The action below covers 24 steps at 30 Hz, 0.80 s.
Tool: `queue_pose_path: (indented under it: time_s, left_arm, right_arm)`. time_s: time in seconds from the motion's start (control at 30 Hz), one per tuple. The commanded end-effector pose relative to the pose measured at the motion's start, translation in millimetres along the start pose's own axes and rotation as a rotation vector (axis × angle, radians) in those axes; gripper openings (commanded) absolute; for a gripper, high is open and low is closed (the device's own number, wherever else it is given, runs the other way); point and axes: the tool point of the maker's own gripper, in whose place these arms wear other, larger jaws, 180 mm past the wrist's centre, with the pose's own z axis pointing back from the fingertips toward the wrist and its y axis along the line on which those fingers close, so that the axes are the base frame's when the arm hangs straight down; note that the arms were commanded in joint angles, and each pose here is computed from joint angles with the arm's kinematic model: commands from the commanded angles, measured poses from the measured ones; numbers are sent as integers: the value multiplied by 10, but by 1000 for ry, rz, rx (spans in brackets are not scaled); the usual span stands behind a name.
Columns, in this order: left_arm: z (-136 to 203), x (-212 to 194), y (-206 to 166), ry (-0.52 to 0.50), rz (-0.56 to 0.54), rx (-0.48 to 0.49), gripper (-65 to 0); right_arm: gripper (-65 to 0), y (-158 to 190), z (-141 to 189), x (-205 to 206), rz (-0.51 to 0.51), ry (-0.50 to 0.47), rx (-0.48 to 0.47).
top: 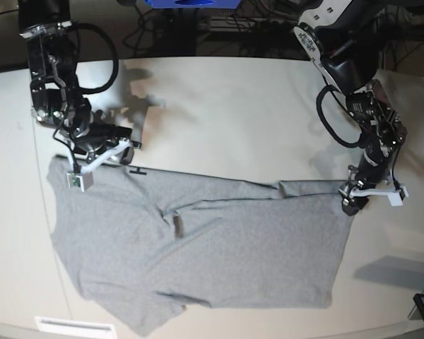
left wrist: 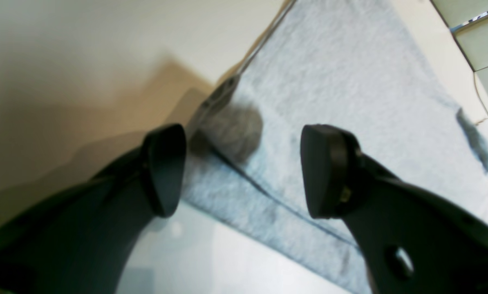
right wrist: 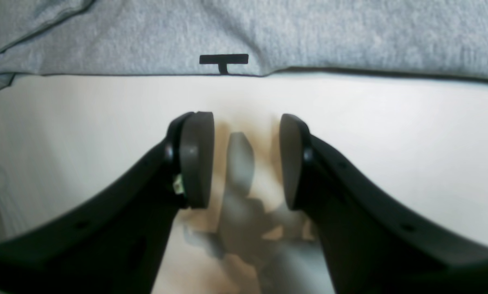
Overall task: Fold the T-shirt properly
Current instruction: 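Move the left gripper down to the folded edge's corner and grasp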
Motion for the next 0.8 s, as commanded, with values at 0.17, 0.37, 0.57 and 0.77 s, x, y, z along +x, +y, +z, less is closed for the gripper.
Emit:
queue_pose_path:
  time_s: [0.17, 0.37, 0.57, 0.77]
  left_arm:
    - [-7, 264, -129, -67, -15, -34, -233]
    - [-181, 71, -280, 1, -17, -63, -233]
    - [-205, 41, -290, 12, -13, -65, -237]
    - [-194, 35, -262, 11, -10, -60, -240]
  right_arm:
    - [-398, 37, 34, 132, 14, -41, 15]
    - [-398, 35, 34, 125, 13, -39, 14]
    - [-398, -2, 5, 90, 7, -26, 5]
    - [-398, -112, -85, -7, -10, 13, -21]
